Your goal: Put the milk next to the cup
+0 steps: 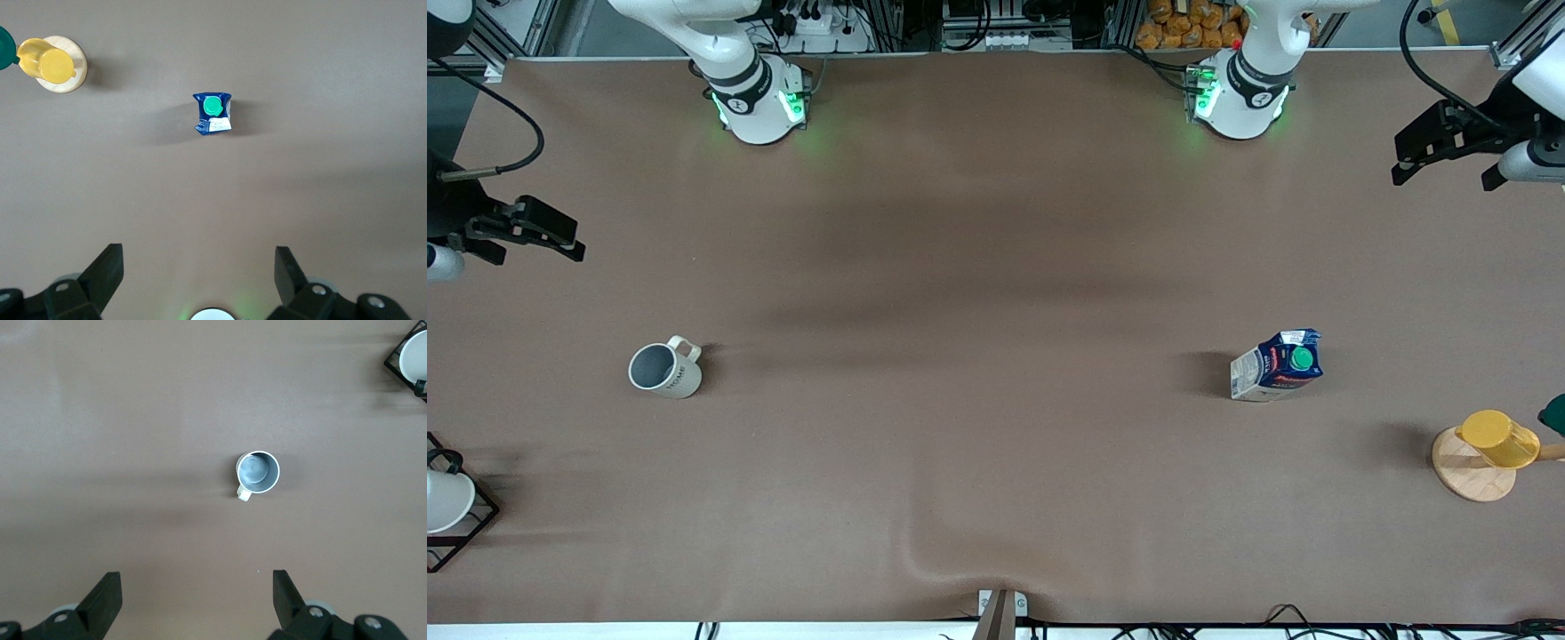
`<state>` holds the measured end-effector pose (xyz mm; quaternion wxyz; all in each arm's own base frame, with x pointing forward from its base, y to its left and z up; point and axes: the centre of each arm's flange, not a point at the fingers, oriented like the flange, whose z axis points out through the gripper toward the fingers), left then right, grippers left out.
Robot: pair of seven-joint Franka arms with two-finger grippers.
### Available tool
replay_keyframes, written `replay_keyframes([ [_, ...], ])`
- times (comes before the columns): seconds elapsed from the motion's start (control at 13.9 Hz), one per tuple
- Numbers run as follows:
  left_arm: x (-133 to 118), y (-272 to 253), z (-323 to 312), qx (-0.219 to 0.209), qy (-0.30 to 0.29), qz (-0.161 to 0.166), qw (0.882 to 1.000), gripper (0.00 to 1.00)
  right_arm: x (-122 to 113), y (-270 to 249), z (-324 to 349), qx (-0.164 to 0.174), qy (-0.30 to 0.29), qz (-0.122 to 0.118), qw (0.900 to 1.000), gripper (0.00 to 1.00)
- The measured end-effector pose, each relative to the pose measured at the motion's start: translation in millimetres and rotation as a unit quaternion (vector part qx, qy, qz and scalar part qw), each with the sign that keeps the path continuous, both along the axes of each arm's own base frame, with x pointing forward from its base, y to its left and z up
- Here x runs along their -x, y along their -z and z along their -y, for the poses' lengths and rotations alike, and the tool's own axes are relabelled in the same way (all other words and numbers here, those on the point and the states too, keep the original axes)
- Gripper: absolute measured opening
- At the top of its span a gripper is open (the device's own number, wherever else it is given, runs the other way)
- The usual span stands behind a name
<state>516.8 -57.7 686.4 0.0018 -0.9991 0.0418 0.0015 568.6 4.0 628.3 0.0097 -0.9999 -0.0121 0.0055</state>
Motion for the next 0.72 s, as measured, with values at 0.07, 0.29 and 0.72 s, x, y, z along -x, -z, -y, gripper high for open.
replay_keyframes([
  [0.07,0.0,0.0,0.0,0.0,0.001,0.0,1.0,1.0,0.0,0.0,0.0,0.0,0.0,0.0,1.0,1.0],
  [0.29,-0.1,0.1,-0.2,0.0,0.003,0.0,1.0,1.0,0.0,-0.4,0.1,0.001,0.0,0.0,1.0,1.0],
  [0.72,-5.3,8.3,-0.7,0.0,0.003,-0.008,1.0,1.0,-10.4,30.7,15.9,0.0,0.008,-0.033,0.999,1.0],
])
